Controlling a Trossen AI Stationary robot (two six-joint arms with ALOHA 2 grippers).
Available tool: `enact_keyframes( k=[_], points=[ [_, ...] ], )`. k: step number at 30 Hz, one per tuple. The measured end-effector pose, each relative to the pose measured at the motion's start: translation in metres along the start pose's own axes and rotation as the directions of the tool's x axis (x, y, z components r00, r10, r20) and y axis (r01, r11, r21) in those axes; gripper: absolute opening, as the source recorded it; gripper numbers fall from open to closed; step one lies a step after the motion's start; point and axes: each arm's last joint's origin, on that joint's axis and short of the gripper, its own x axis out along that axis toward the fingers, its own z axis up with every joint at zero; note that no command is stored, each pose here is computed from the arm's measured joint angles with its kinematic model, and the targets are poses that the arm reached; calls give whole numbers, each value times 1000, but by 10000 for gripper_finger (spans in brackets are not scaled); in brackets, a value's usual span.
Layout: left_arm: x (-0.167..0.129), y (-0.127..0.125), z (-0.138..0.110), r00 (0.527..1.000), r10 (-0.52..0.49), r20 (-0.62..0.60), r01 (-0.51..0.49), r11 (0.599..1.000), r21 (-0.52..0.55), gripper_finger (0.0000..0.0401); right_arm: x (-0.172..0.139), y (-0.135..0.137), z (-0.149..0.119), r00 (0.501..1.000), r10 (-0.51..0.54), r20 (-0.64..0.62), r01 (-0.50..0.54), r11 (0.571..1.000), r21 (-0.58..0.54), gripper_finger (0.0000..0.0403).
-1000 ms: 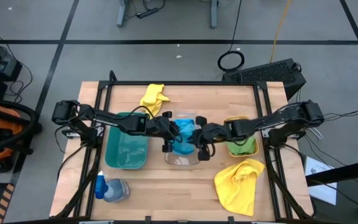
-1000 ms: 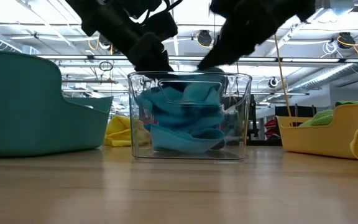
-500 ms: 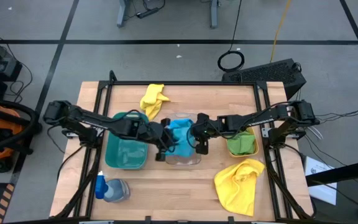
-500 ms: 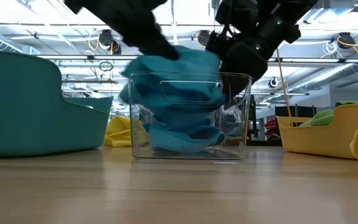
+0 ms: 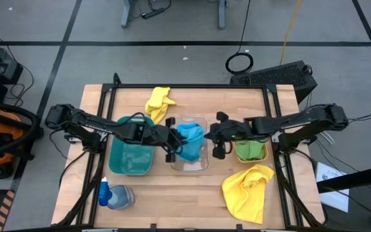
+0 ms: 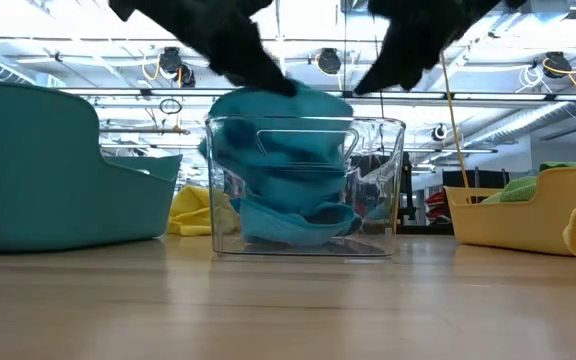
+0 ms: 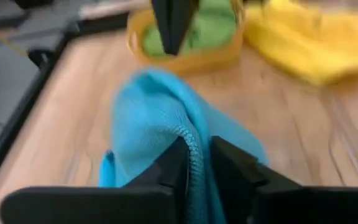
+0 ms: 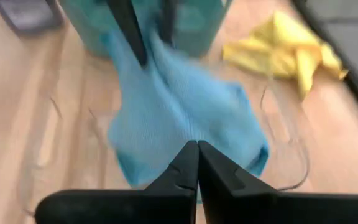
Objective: Sort microfiber towel by color & place in baskets
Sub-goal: Put the blue microfiber towel into the transparent bin
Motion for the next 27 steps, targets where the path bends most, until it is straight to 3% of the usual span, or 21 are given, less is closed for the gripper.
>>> enact_keyframes(
  k=[7,13,20,27],
  points=[
    [16,1,0,998,9,59,-8,1000,-11,205,-5,11,13,989,22,144,-17,999,-35,1],
    [-2,-1,2,1000,7,15,-7,1000,-11,266,30,15,-3,999,42,15,-41,994,-99,0],
    [-28,-4,-12,980,-20,-197,9,998,-56,248,61,6,-16,995,62,-83,-69,995,-77,0],
    [-15,-10,-27,951,-47,-305,55,998,17,170,77,-15,-26,987,3,-164,-4,1000,-6,0]
  ],
)
